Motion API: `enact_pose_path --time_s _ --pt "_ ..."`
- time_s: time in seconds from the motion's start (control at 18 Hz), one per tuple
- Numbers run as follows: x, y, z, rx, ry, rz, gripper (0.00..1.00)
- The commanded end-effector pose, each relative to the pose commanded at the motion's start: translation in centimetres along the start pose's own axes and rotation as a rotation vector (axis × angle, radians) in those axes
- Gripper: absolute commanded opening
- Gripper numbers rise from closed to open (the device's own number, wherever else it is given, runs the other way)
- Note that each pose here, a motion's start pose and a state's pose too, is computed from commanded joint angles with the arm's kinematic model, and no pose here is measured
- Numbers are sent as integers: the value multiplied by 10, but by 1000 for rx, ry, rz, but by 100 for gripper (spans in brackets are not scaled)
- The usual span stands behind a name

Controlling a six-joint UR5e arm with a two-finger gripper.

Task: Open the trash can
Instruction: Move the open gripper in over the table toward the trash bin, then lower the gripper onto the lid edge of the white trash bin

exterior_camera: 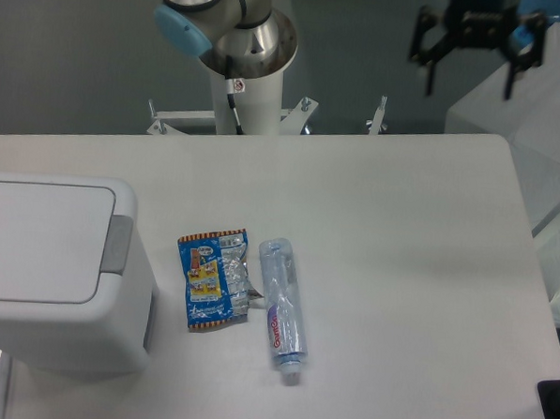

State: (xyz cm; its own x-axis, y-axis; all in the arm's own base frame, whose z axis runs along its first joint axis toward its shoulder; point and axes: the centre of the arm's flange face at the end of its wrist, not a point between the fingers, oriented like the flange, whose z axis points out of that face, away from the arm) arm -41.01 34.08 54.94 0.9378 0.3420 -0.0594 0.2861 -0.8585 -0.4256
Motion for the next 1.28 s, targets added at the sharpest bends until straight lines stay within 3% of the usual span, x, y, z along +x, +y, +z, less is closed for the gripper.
enact_pose_path --time_s 0.33,0.67,1.28 --pt "64 -59 36 129 82 -238 100" --pt "134 -100 70 187 144 -361 100" --pt "200 -115 83 163 212 -389 100"
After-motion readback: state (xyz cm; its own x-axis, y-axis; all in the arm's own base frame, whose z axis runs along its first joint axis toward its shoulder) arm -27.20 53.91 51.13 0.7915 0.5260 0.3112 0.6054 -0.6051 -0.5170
